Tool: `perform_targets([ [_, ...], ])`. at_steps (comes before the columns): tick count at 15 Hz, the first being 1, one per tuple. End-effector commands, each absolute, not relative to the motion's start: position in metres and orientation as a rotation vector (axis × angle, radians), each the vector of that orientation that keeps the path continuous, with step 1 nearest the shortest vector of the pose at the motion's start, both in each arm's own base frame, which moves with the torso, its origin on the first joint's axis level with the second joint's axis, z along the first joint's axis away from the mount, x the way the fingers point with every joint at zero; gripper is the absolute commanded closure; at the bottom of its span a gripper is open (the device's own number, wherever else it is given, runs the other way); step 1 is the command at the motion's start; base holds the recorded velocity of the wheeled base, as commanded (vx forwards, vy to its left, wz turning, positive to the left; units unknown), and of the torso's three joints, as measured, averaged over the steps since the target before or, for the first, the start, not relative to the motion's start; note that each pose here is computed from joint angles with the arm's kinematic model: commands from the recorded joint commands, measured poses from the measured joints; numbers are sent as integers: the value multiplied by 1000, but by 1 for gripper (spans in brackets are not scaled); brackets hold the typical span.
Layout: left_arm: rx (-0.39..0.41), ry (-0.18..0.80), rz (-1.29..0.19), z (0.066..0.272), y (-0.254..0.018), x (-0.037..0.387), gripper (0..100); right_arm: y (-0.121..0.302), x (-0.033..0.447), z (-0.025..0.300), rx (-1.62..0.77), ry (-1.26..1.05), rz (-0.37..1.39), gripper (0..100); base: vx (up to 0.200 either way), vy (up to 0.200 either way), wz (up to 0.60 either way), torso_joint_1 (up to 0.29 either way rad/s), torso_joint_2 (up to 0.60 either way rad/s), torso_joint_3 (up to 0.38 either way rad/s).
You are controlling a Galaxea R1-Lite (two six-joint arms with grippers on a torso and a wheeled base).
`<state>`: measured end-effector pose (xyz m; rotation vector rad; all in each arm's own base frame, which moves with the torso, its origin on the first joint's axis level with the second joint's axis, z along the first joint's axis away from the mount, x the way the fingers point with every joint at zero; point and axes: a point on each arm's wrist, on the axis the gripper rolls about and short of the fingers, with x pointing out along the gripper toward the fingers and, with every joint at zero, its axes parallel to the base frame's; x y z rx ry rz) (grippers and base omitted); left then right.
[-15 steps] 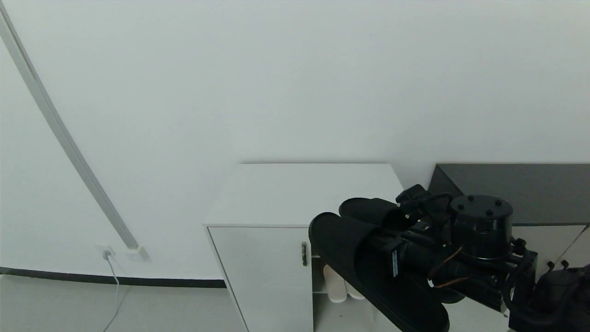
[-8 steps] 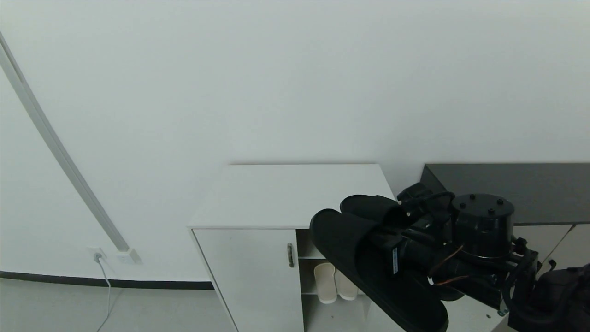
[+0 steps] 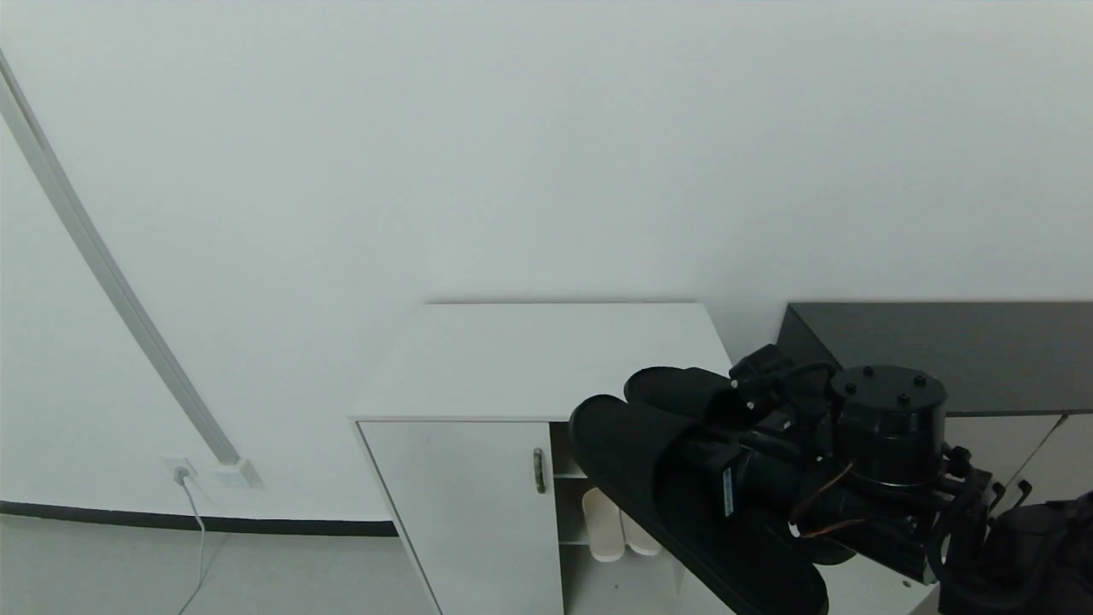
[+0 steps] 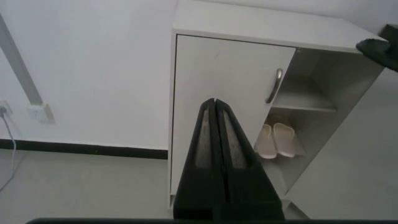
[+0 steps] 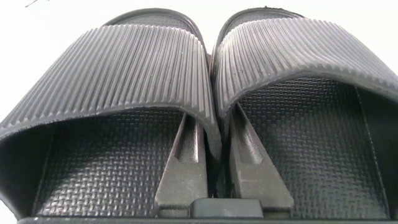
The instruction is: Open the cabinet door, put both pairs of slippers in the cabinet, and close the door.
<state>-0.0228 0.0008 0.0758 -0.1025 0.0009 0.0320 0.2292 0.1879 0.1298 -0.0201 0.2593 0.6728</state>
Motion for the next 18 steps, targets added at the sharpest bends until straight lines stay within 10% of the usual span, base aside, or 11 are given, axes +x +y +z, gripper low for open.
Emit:
perform_targets([
  [1,-103,3,32,76,1,-23,100,188,229,129,-22,263,672,100,0,0,0,-168,330,168],
  [18,-103,0,31,76,1,-23,100,191,217,112,-25,253,703,100,0,0,0,-167,387,212],
])
